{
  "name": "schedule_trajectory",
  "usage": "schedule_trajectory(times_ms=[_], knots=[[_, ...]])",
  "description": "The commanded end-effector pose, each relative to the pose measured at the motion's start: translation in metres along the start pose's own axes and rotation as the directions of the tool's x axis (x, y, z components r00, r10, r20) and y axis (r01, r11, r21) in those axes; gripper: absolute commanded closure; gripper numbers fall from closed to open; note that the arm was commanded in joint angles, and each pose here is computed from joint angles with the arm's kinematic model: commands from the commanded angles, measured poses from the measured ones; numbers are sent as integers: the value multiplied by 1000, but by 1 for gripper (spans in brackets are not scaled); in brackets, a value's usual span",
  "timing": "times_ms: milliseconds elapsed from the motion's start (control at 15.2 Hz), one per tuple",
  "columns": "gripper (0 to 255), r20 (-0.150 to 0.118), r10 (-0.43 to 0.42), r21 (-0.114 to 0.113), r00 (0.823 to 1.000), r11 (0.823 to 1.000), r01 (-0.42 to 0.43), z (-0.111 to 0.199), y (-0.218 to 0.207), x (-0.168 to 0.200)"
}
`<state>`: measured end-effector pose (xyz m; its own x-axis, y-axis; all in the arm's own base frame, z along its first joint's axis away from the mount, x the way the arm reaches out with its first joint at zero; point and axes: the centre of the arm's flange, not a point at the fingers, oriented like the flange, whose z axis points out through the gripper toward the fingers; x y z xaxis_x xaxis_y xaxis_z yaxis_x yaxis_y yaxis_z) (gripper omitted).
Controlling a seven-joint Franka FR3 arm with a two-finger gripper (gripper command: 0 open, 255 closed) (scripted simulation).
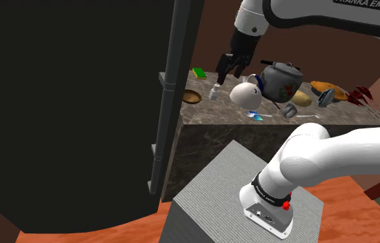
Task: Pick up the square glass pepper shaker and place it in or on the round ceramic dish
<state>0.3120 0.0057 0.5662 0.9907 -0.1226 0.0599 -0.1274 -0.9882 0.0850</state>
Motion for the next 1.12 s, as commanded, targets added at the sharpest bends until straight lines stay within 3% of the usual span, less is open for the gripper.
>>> schedule_trajectory(times_ms=[0, 1056], knots=[[0, 0, 0, 0, 1000, 1000, 0, 0, 0, 0], [0, 2, 23, 19, 1000, 1000, -23, 111, 147, 107]])
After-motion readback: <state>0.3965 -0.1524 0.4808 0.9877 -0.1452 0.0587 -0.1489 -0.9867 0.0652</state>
